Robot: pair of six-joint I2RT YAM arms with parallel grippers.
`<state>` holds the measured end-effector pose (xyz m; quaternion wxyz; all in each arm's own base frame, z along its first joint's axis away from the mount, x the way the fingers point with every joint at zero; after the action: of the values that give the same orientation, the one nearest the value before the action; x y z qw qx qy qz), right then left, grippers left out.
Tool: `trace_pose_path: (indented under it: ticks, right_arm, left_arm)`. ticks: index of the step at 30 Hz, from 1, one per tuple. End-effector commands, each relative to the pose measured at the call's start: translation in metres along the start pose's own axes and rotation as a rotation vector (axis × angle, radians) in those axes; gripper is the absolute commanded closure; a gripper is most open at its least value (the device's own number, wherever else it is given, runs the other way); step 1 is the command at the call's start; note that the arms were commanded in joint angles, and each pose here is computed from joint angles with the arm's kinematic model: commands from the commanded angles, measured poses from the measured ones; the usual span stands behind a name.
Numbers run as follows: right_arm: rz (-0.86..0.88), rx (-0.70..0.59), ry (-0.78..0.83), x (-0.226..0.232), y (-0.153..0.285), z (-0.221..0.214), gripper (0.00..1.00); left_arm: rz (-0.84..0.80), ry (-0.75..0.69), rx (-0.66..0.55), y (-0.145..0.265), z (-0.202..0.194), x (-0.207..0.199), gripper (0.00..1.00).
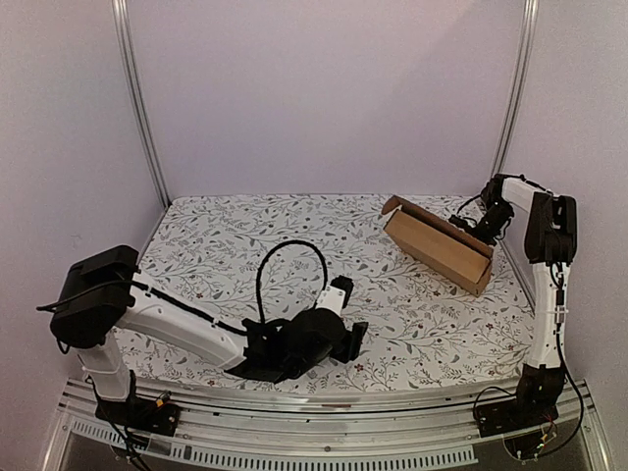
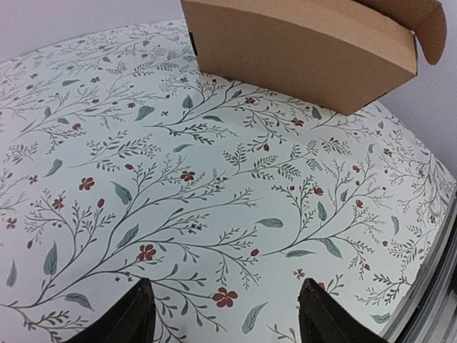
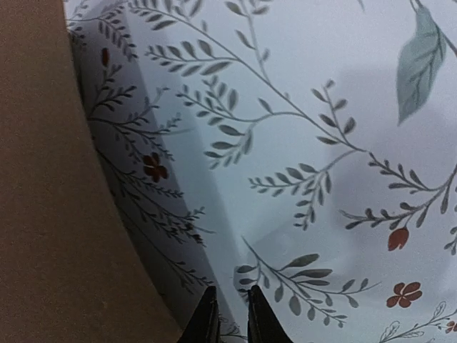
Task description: Fold the paper box
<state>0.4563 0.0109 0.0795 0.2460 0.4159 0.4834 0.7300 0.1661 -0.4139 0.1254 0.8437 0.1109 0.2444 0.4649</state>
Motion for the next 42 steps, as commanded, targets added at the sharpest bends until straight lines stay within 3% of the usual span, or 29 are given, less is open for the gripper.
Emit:
trace_pose_path:
  ticks: [1,4,7,10,12,19,24,27,31,35,38,42]
  right_arm:
    - [-0.032,0.042,-0.029,-0.018,-0.007,-0.009,0.85]
    - [-0.009,-0.027,-0.008,-0.01,0.002,0.002,0.82]
    - [0.027,-0.081,-0.004,0.0,0.005,0.014,0.82]
    - [0.066,-0.038,0.027,0.02,-0.014,0.021,0.82]
    - [0.093,-0.019,0.038,0.029,-0.023,0.022,0.82]
    - [0.041,-0.013,0.062,0.032,-0.01,0.018,0.81]
    - [0.079,-0.071,0.056,0.053,0.01,0.023,0.79]
    - [0.123,-0.016,0.089,0.084,-0.01,0.018,0.79]
    - [0.152,0.045,0.108,0.102,-0.035,0.006,0.79]
    - [0.122,0.072,0.102,0.101,-0.033,0.004,0.79]
    - [0.048,-0.03,0.092,0.096,0.001,0.018,0.75]
    - [0.174,-0.167,0.108,0.13,0.031,0.032,0.69]
  left_arm:
    - [-0.059,0.018,-0.029,-0.029,0.008,-0.011,0.32]
    - [-0.103,-0.004,-0.085,-0.061,0.017,-0.029,0.31]
    - [-0.157,-0.004,-0.077,-0.123,0.025,-0.046,0.32]
    - [-0.17,0.002,-0.03,-0.182,0.024,-0.055,0.36]
    - [-0.184,-0.013,-0.072,-0.191,0.028,-0.059,0.35]
    - [-0.167,-0.021,-0.023,-0.152,0.013,-0.033,0.35]
    - [-0.139,-0.078,0.101,-0.114,-0.015,-0.013,0.35]
    - [-0.104,-0.086,0.174,-0.089,-0.027,0.002,0.35]
    - [-0.093,-0.058,0.147,-0.057,-0.02,0.013,0.35]
    - [0.009,0.084,0.134,-0.038,-0.011,0.032,0.35]
    - [0.058,0.247,0.073,-0.025,-0.017,0.056,0.34]
    - [0.035,0.309,0.005,-0.028,-0.017,0.061,0.3]
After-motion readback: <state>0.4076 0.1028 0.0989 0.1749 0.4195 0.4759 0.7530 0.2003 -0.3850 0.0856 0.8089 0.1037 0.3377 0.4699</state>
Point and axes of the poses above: each gripper's point midway between its finger pads, its own y axis back along the fingers, its own x axis along the line the jaws close on, z = x × y, the point moved 5 cm from there along y, back along the fingers, and after that the axes turned 9 degrees about y, right-handed, at the moved point
